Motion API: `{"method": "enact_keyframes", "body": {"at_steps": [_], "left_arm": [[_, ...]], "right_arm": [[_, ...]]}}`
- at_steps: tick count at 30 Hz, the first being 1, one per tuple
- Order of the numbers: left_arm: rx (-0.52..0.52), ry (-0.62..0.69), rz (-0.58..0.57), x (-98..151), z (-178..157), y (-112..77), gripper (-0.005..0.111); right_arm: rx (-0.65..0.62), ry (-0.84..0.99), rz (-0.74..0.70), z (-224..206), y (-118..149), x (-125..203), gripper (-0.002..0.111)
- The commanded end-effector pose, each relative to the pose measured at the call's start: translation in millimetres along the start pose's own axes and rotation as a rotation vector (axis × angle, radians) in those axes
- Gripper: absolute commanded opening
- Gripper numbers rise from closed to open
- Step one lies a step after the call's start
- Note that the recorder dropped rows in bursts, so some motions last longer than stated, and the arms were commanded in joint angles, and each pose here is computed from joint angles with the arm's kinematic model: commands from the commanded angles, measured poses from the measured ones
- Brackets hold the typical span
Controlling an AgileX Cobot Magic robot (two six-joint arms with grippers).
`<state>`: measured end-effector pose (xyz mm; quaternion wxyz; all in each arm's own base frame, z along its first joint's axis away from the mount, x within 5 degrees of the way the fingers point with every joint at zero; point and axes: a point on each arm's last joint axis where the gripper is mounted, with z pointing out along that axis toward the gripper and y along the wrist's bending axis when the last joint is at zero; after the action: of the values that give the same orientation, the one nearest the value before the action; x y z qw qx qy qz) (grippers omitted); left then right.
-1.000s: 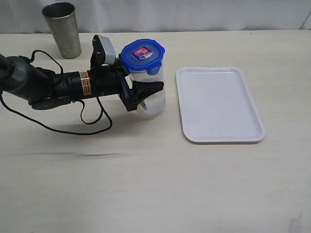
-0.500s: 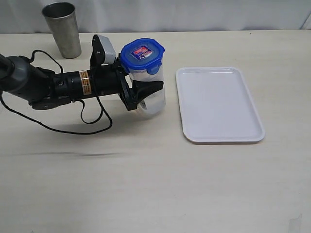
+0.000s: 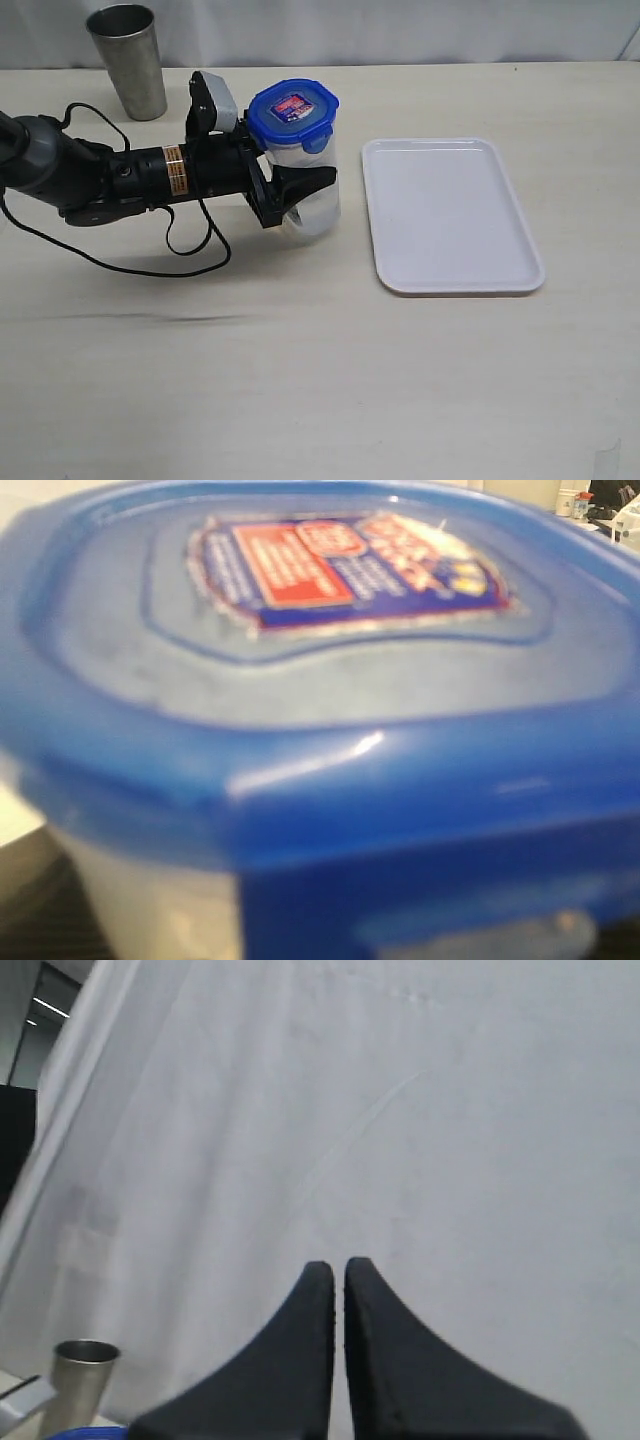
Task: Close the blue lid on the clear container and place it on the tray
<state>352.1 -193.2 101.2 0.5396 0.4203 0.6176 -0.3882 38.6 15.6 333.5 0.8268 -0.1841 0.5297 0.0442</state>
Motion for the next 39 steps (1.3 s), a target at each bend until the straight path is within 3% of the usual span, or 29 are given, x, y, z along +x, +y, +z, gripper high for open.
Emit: {"method": "enact_keyframes", "body": {"at_steps": [1, 6, 14, 19, 25, 30, 39], "left_arm": [[0.006, -0.069, -0.001, -11.6, 0.7, 0.4, 0.000], [0.003, -0.070, -0.002, -11.7, 0.7, 0.7, 0.000], [0.005, -0.069, -0.001, -11.6, 0.7, 0.5, 0.000], [0.005, -0.069, -0.001, -11.6, 0.7, 0.5, 0.000], [0.005, -0.069, -0.001, -11.6, 0.7, 0.5, 0.000], [0.005, -0.069, -0.001, -11.6, 0.7, 0.5, 0.000], [0.006, -0.069, -0.001, -11.6, 0.7, 0.4, 0.000]], "right_arm": [[0.104, -0.013, -0.098, -10.4, -4.0, -3.1, 0.004], [0.256, -0.031, -0.251, -24.5, -6.4, -10.1, 0.004], [0.387, 0.010, -0.317, -26.0, -7.3, -3.9, 0.004], [0.366, 0.123, -0.299, -24.6, -3.4, 36.3, 0.004], [0.307, 0.334, -0.249, -33.2, 8.4, 108.0, 0.004], [0.256, 0.547, -0.204, -40.6, 12.6, 128.6, 0.004], [0.242, 0.615, -0.145, -43.7, 14.9, 134.6, 0.004]]}}
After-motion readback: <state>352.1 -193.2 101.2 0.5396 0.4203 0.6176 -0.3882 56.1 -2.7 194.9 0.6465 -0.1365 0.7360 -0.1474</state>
